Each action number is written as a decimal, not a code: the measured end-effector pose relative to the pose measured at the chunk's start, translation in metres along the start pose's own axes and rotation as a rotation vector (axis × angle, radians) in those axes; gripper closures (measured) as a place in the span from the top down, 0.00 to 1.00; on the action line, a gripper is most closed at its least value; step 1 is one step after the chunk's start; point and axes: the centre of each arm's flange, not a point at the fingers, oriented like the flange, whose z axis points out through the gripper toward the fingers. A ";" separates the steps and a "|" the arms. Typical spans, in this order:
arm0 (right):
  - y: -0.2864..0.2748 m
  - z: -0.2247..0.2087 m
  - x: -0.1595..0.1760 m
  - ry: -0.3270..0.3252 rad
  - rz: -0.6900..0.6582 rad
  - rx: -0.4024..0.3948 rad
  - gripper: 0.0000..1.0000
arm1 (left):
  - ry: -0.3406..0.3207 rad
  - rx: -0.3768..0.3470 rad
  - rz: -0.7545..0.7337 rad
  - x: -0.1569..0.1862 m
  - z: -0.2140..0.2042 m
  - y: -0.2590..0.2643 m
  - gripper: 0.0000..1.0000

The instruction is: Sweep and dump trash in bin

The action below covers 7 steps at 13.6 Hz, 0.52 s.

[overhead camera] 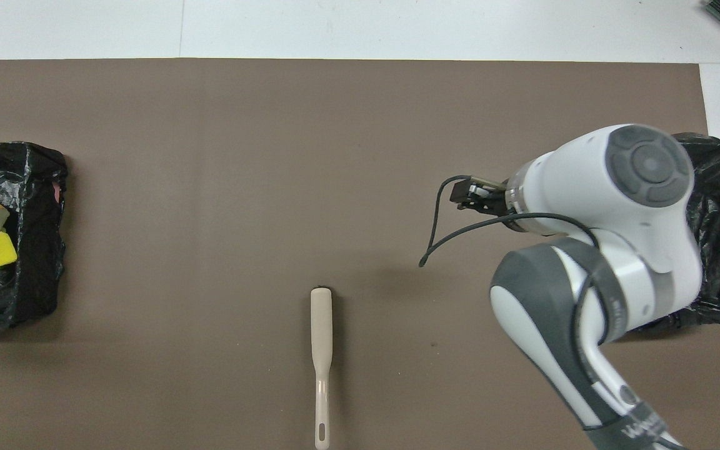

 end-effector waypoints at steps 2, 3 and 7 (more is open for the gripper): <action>0.035 -0.039 0.021 -0.006 -0.035 -0.017 1.00 | -0.024 0.035 0.011 -0.002 -0.004 -0.005 0.32; 0.052 -0.063 0.030 -0.009 -0.046 -0.025 1.00 | -0.031 0.049 0.006 -0.006 -0.010 -0.007 0.32; 0.104 -0.133 0.049 -0.001 -0.074 -0.060 1.00 | 0.081 0.129 -0.079 -0.005 -0.044 -0.023 0.32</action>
